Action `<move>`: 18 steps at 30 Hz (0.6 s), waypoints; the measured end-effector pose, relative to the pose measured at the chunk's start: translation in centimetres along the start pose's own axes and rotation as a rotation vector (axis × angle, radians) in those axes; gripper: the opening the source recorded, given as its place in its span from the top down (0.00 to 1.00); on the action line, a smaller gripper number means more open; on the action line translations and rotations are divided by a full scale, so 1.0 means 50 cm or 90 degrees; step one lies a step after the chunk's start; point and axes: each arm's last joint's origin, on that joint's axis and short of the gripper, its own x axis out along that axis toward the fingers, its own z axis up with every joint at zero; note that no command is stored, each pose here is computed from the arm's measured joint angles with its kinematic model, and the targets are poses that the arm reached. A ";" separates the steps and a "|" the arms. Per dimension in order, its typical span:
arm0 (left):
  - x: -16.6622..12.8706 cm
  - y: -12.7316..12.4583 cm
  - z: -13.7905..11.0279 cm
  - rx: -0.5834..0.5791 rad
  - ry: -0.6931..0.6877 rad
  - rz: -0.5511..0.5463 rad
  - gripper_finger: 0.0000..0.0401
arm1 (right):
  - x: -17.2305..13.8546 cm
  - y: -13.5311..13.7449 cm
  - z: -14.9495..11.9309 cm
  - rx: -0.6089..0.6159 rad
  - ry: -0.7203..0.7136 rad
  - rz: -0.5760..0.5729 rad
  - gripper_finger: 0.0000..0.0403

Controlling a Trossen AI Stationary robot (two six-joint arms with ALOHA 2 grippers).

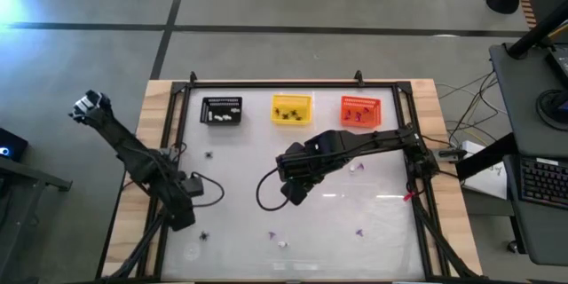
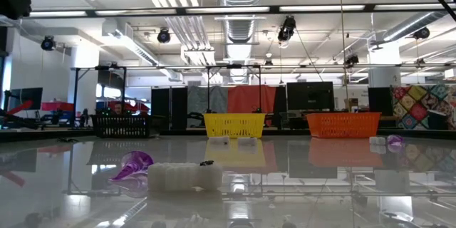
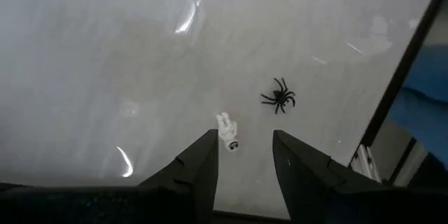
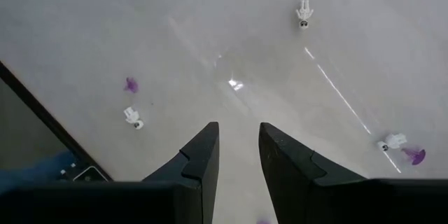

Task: Sort Halloween decoration
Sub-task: Put the black spider toy into the yellow basket

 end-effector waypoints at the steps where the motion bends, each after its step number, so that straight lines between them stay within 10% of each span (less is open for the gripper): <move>1: 0.005 -0.004 -0.001 -0.012 0.003 0.002 0.70 | 0.000 0.000 0.000 -0.004 0.002 0.001 0.77; 18: 0.098 -0.068 -0.005 -0.200 0.021 0.006 0.70 | 0.000 0.006 -0.008 -0.074 0.007 0.005 0.77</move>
